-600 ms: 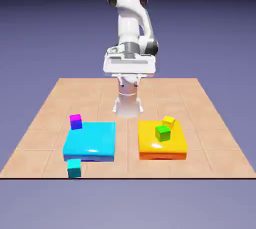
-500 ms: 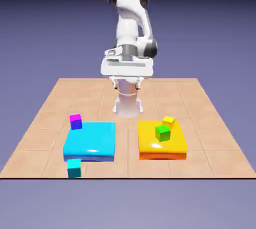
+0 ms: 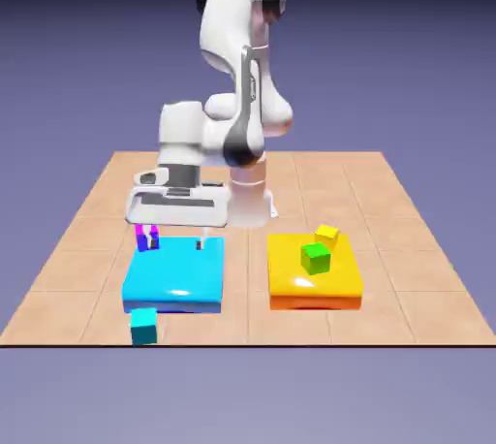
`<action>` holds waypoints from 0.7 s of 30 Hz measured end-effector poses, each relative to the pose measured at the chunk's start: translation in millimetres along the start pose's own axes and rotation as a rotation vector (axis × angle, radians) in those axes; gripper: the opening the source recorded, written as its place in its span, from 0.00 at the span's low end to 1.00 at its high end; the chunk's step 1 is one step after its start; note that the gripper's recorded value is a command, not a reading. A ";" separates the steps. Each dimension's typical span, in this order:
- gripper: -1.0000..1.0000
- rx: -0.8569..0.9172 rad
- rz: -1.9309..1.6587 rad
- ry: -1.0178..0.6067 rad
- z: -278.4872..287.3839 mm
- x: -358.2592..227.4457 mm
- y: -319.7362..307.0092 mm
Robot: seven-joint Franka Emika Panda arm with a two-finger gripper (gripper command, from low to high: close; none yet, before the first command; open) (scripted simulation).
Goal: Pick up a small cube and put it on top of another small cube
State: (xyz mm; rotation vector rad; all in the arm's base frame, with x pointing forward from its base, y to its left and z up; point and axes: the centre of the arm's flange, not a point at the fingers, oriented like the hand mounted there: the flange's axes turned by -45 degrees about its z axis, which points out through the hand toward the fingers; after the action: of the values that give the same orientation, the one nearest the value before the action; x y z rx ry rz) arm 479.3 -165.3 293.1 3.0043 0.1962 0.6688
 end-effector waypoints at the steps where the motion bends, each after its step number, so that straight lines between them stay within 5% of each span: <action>1: 0.50 0.010 -0.004 -0.013 11.3 -4.9 6.9; 15: 0.50 0.090 -0.001 -0.089 149.6 -68.9 54.6; 16: 0.00 0.090 0.000 -0.089 160.3 -71.5 53.0; 21: 0.00 0.090 -0.003 -0.090 126.4 -63.9 57.1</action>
State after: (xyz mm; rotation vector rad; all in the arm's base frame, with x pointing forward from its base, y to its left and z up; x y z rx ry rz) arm 482.1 -234.1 156.9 3.1109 0.2321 0.5375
